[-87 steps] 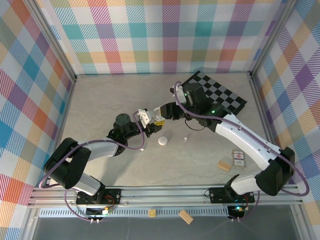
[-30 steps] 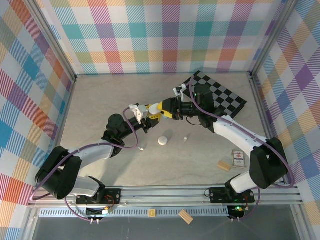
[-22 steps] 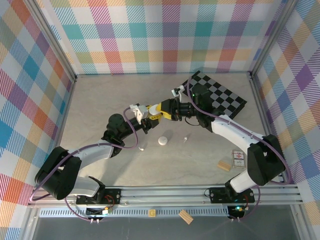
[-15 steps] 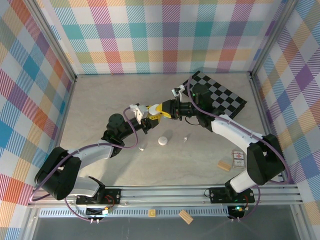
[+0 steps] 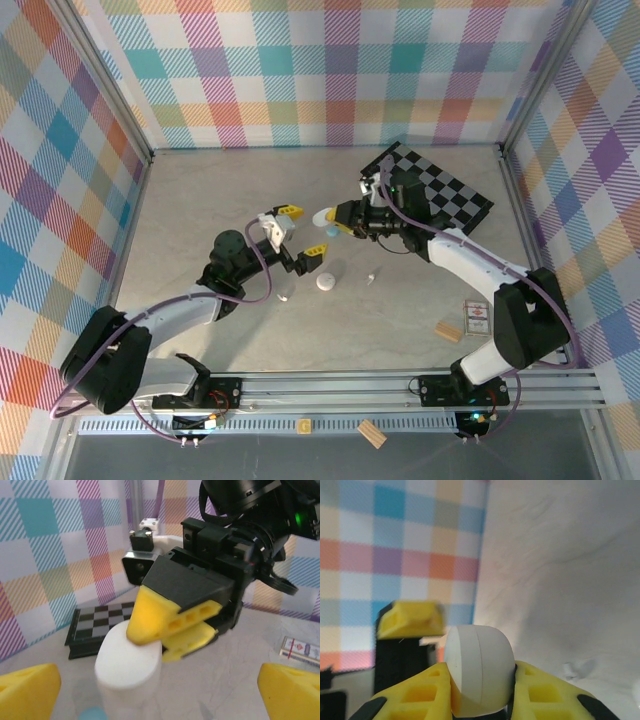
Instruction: Insert wireless bluetooth earbuds into charging case
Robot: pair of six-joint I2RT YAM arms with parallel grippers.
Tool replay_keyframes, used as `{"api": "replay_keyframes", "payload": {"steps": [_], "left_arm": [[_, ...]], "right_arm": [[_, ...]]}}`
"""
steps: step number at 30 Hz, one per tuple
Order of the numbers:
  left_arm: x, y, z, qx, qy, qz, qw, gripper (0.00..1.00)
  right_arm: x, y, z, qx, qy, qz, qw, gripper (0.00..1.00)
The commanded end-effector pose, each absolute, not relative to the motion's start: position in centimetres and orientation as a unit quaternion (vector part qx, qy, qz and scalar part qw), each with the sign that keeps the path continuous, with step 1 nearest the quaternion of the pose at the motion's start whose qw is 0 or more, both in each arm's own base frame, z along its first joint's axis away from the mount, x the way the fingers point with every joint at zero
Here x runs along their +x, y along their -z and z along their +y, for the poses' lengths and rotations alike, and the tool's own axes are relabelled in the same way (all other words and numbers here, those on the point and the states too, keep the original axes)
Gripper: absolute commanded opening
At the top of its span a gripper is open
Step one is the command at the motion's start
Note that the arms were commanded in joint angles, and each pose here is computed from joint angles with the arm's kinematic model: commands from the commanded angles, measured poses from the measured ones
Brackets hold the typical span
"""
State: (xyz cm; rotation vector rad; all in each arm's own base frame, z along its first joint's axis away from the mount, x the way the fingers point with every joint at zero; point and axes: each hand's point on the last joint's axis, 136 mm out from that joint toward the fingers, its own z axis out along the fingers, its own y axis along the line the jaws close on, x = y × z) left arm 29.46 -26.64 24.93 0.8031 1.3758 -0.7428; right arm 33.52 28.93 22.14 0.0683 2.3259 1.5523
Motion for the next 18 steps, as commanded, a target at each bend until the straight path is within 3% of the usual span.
{"api": "replay_keyframes", "payload": {"steps": [1,7,14,18], "left_arm": [[28.4,-21.6,-26.4,0.374,0.299,0.64,0.601,1.0],[27.0,-18.2,-26.7,0.421,0.251,0.677,0.549,1.0],[27.2,-16.3,-26.8,0.425,0.235,0.704,0.519,1.0],[27.9,-15.5,-26.4,0.395,0.213,0.732,0.513,1.0]], "right_arm": [[35.7,-17.1,24.8,0.07,-0.445,0.868,0.208,0.19],[38.9,-10.9,20.2,0.14,-0.371,0.894,0.208,0.19],[41.6,-5.9,19.3,0.168,-0.341,0.908,0.178,0.2],[41.9,-4.7,18.8,0.171,-0.32,0.916,0.173,0.28]]}}
